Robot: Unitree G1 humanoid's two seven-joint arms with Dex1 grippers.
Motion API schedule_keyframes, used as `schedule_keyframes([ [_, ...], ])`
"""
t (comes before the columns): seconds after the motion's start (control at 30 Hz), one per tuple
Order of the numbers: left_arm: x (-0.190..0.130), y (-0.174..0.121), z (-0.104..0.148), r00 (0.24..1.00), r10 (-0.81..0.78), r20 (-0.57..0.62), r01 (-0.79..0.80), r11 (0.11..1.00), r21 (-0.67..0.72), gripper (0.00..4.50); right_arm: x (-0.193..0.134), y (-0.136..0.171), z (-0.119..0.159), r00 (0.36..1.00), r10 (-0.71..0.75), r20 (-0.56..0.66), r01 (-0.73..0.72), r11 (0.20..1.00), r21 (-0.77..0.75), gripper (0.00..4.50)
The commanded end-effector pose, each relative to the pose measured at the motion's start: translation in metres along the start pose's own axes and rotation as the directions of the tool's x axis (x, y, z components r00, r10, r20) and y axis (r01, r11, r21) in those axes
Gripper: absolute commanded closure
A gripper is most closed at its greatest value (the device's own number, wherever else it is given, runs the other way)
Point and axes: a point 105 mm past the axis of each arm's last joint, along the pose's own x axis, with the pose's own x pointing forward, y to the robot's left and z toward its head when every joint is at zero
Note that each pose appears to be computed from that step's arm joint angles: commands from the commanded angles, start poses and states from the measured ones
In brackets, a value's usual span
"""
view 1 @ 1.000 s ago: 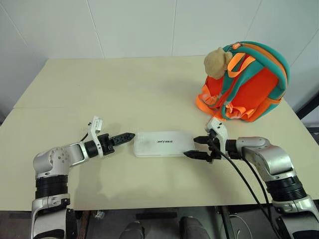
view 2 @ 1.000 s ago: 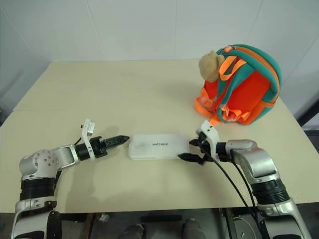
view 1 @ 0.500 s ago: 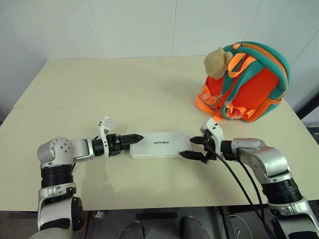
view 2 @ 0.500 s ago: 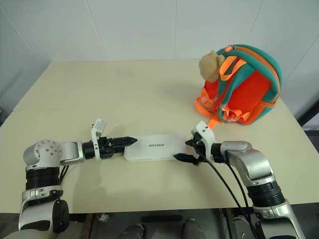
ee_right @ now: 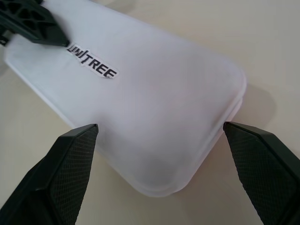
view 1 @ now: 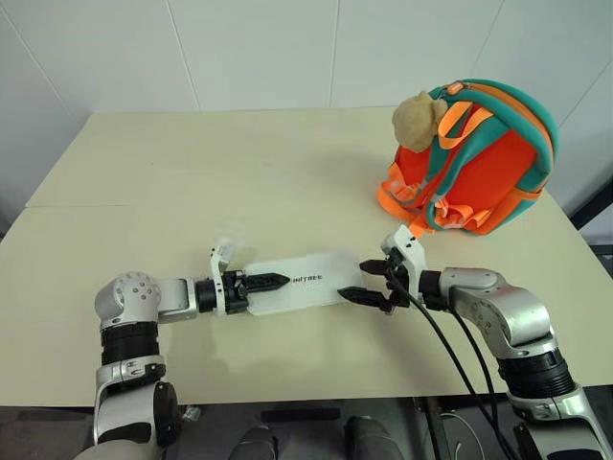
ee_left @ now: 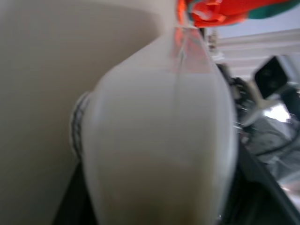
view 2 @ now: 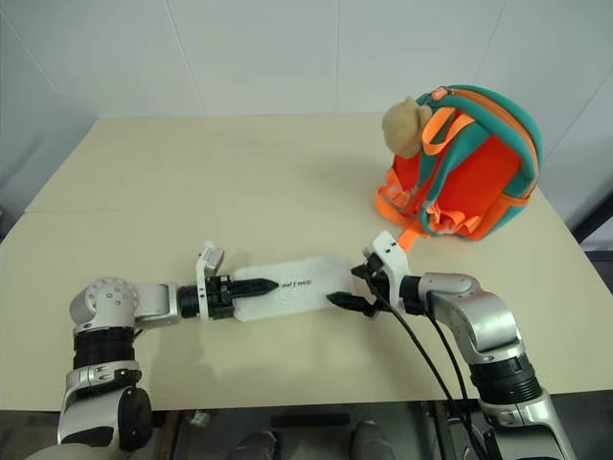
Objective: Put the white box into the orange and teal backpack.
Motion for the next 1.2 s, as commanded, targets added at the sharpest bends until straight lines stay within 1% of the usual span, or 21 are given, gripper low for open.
schedule_keyframes([
  [0.03, -0.003, -0.001, -0.003, 1.000, 0.018, -0.016, -0.018, 1.000, 0.023, 3.13, -0.008, 0.003, 0.009, 0.999, 0.002, 0.039, 0.000, 0.999, -0.053, 0.00],
  [0.07, -0.004, -0.001, -0.001, 1.000, 0.020, -0.006, -0.020, 1.000, 0.022, 3.29, -0.012, -0.001, 0.008, 0.999, -0.023, 0.038, 0.025, 0.998, -0.053, 0.00],
  [0.1, -0.007, -0.002, 0.002, 1.000, 0.024, 0.010, -0.025, 0.999, 0.026, 3.30, -0.018, -0.009, 0.010, 0.997, -0.062, 0.048, 0.064, 0.997, -0.052, 0.00],
  [0.17, -0.016, -0.003, 0.015, 0.995, 0.044, 0.085, -0.048, 0.998, 0.042, 3.30, -0.042, -0.037, 0.018, 0.978, -0.193, 0.082, 0.197, 0.980, -0.041, 0.00],
  [0.27, -0.031, -0.004, 0.030, 0.981, 0.069, 0.180, -0.082, 0.994, 0.070, 3.30, -0.083, -0.076, 0.034, 0.915, -0.384, 0.128, 0.390, 0.920, -0.028, 0.00],
  [0.33, -0.037, -0.003, 0.033, 0.976, 0.084, 0.201, -0.101, 0.992, 0.078, 3.30, -0.100, -0.088, 0.042, 0.884, -0.444, 0.149, 0.452, 0.892, -0.024, 0.00],
  [0.43, -0.049, 0.002, 0.036, 0.964, 0.121, 0.238, -0.146, 0.985, 0.089, 3.30, -0.134, -0.111, 0.064, 0.802, -0.558, 0.212, 0.572, 0.820, -0.004, 0.00],
  [0.5, -0.051, 0.005, 0.036, 0.959, 0.136, 0.247, -0.164, 0.982, 0.094, 3.30, -0.141, -0.122, 0.076, 0.765, -0.596, 0.244, 0.611, 0.791, 0.020, 0.00],
  [0.57, -0.048, 0.004, 0.035, 0.963, 0.125, 0.240, -0.155, 0.982, 0.109, 3.30, -0.134, -0.128, 0.083, 0.761, -0.593, 0.263, 0.607, 0.794, 0.036, 0.00],
  [0.73, -0.037, -0.001, 0.034, 0.970, 0.094, 0.223, -0.127, 0.982, 0.137, 3.30, -0.103, -0.137, 0.100, 0.772, -0.554, 0.311, 0.560, 0.825, 0.079, 0.00],
  [0.87, -0.037, -0.005, 0.036, 0.967, 0.082, 0.240, -0.122, 0.981, 0.153, 3.30, -0.068, -0.145, 0.116, 0.776, -0.522, 0.354, 0.511, 0.849, 0.131, 0.00],
  [0.9, -0.041, -0.004, 0.036, 0.963, 0.085, 0.256, -0.127, 0.980, 0.153, 3.30, -0.056, -0.144, 0.119, 0.789, -0.500, 0.357, 0.490, 0.863, 0.124, 0.00],
  [0.97, -0.046, -0.004, 0.037, 0.958, 0.090, 0.272, -0.135, 0.979, 0.152, 3.30, -0.043, -0.143, 0.121, 0.805, -0.474, 0.356, 0.469, 0.877, 0.105, 0.00],
  [1.07, -0.054, -0.003, 0.037, 0.950, 0.094, 0.299, -0.143, 0.979, 0.146, 3.30, -0.030, -0.147, 0.120, 0.800, -0.473, 0.368, 0.489, 0.870, 0.055, 0.00],
  [1.1, -0.056, -0.004, 0.037, 0.946, 0.091, 0.311, -0.143, 0.979, 0.149, 3.30, -0.023, -0.146, 0.116, 0.804, -0.463, 0.374, 0.484, 0.874, 0.043, 0.18],
  [1.17, -0.059, -0.004, 0.037, 0.940, 0.092, 0.329, -0.148, 0.977, 0.151, 3.30, -0.012, -0.140, 0.116, 0.810, -0.419, 0.410, 0.476, 0.878, -0.044, 0.60],
  [1.2, -0.059, -0.004, 0.036, 0.938, 0.094, 0.335, -0.152, 0.977, 0.152, 3.30, -0.007, -0.138, 0.114, 0.816, -0.402, 0.416, 0.465, 0.884, -0.056, 0.87],
])
